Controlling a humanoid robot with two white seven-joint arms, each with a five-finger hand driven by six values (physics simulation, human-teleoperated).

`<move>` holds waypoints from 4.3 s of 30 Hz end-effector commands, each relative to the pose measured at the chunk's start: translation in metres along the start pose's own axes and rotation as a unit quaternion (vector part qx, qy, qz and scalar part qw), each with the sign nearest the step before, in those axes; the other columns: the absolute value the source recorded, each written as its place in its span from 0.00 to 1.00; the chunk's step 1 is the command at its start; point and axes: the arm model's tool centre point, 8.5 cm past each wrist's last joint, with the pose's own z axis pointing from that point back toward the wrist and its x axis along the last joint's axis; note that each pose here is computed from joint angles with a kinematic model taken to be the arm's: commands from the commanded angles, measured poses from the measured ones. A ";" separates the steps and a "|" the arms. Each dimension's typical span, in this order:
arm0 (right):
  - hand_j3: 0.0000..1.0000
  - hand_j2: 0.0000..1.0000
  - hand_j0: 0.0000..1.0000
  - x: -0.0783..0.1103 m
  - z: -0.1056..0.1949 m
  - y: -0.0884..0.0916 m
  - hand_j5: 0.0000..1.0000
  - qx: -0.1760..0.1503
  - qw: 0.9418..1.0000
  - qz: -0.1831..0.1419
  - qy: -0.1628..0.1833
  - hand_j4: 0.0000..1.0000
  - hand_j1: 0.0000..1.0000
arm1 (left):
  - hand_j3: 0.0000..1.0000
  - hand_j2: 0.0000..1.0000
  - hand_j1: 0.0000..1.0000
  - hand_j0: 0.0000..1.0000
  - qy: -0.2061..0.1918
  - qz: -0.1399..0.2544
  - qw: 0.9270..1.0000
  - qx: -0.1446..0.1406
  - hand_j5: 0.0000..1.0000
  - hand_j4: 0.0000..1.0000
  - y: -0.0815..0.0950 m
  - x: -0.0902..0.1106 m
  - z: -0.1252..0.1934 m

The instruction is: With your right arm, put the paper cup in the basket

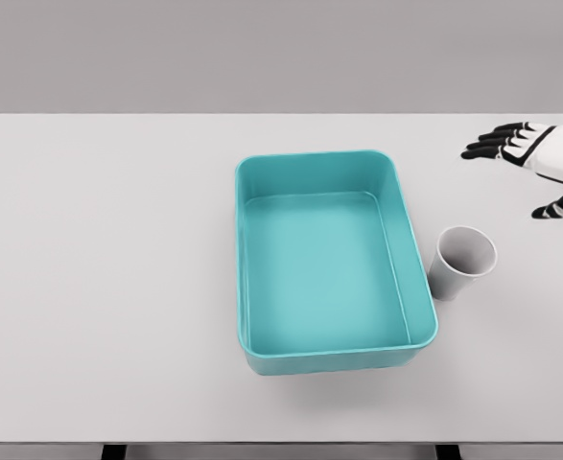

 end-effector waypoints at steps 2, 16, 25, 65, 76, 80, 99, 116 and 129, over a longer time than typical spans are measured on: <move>1.00 1.00 1.00 -0.002 0.001 0.000 1.00 -0.004 1.000 -0.004 0.005 1.00 1.00 | 1.00 1.00 1.00 1.00 0.000 0.000 1.000 0.000 1.00 1.00 0.000 0.000 0.000; 1.00 1.00 1.00 -0.023 0.046 0.082 1.00 -0.139 0.939 -0.314 -0.015 1.00 1.00 | 1.00 1.00 1.00 1.00 0.000 0.000 1.000 0.000 1.00 1.00 0.000 0.000 0.000; 1.00 1.00 1.00 -0.012 0.024 0.126 1.00 -0.230 0.851 -0.470 -0.044 1.00 1.00 | 1.00 1.00 1.00 1.00 0.001 0.000 1.000 0.000 1.00 1.00 0.000 -0.001 0.000; 1.00 1.00 1.00 0.008 -0.004 0.201 1.00 -0.136 0.799 -0.586 0.009 1.00 1.00 | 1.00 1.00 1.00 1.00 0.000 0.000 1.000 -0.001 1.00 1.00 0.000 0.000 0.000; 1.00 1.00 1.00 0.006 -0.011 0.202 1.00 -0.143 0.796 -0.588 0.008 1.00 1.00 | 1.00 1.00 1.00 1.00 0.000 0.000 1.000 -0.001 1.00 1.00 0.000 0.000 0.000; 1.00 1.00 1.00 0.010 -0.016 0.205 1.00 -0.142 0.794 -0.591 0.004 1.00 1.00 | 1.00 1.00 1.00 1.00 0.001 0.000 1.000 0.000 1.00 1.00 0.000 -0.001 0.000; 1.00 1.00 1.00 0.008 -0.027 0.200 1.00 -0.148 0.793 -0.591 -0.005 1.00 1.00 | 1.00 1.00 1.00 1.00 0.001 0.000 1.000 0.000 1.00 1.00 0.000 -0.001 0.000; 0.60 0.60 0.60 0.011 -0.032 0.203 0.60 -0.127 0.810 -0.573 0.002 0.60 0.60 | 1.00 1.00 1.00 1.00 0.001 0.000 1.000 0.000 1.00 1.00 0.000 -0.001 0.000; 0.52 0.52 0.52 0.000 -0.019 0.183 0.52 -0.151 0.822 -0.548 0.006 0.52 0.52 | 1.00 1.00 1.00 1.00 0.000 0.000 1.000 -0.001 1.00 1.00 0.000 0.000 0.000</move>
